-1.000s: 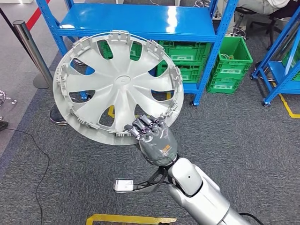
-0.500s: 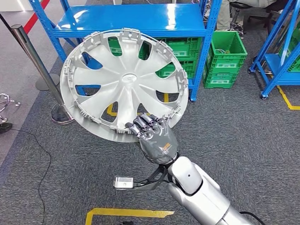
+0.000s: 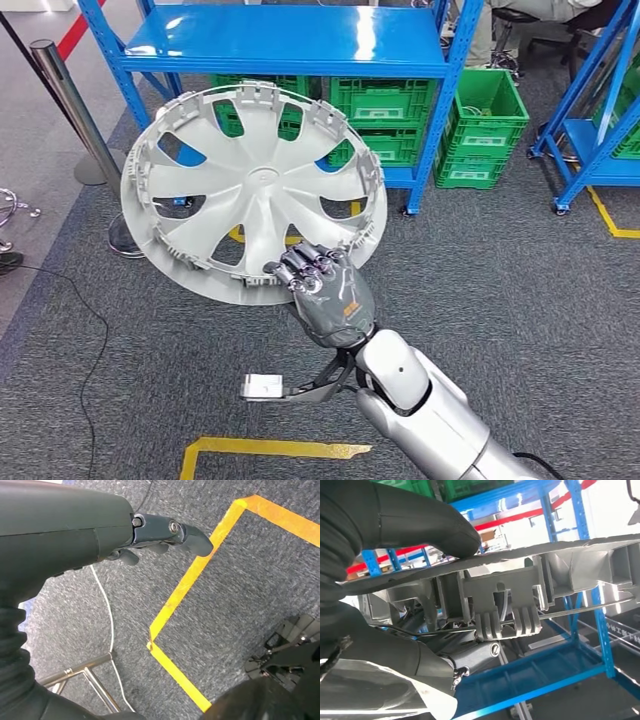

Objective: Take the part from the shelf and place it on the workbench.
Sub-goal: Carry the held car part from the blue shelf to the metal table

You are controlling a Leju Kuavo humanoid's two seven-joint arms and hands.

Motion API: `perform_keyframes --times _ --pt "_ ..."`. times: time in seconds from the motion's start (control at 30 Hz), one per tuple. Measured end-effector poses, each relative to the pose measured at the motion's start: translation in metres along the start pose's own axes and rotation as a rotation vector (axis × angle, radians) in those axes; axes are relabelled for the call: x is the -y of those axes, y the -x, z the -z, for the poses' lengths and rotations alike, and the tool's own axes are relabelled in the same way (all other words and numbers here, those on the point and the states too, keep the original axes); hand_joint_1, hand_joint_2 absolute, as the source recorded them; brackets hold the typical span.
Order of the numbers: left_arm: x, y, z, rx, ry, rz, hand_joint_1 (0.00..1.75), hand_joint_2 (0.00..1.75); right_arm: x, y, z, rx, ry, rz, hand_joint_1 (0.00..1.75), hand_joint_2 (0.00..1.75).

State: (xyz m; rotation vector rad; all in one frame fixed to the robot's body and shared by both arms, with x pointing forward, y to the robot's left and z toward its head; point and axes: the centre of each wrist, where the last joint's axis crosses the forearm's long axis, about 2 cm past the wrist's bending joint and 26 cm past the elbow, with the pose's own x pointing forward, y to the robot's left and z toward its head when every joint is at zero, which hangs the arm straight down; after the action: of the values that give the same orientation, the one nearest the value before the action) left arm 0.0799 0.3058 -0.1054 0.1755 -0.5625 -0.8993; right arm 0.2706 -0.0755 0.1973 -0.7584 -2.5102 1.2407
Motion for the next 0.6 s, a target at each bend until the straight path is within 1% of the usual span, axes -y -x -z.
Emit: perform_keyframes --times 0.6 --pt "-0.0022 -0.0019 0.0012 0.001 -0.001 0.001 0.0 1.75 0.0 0.0024 -0.0016 -0.022 -0.023 0.058 1.75 1.75"
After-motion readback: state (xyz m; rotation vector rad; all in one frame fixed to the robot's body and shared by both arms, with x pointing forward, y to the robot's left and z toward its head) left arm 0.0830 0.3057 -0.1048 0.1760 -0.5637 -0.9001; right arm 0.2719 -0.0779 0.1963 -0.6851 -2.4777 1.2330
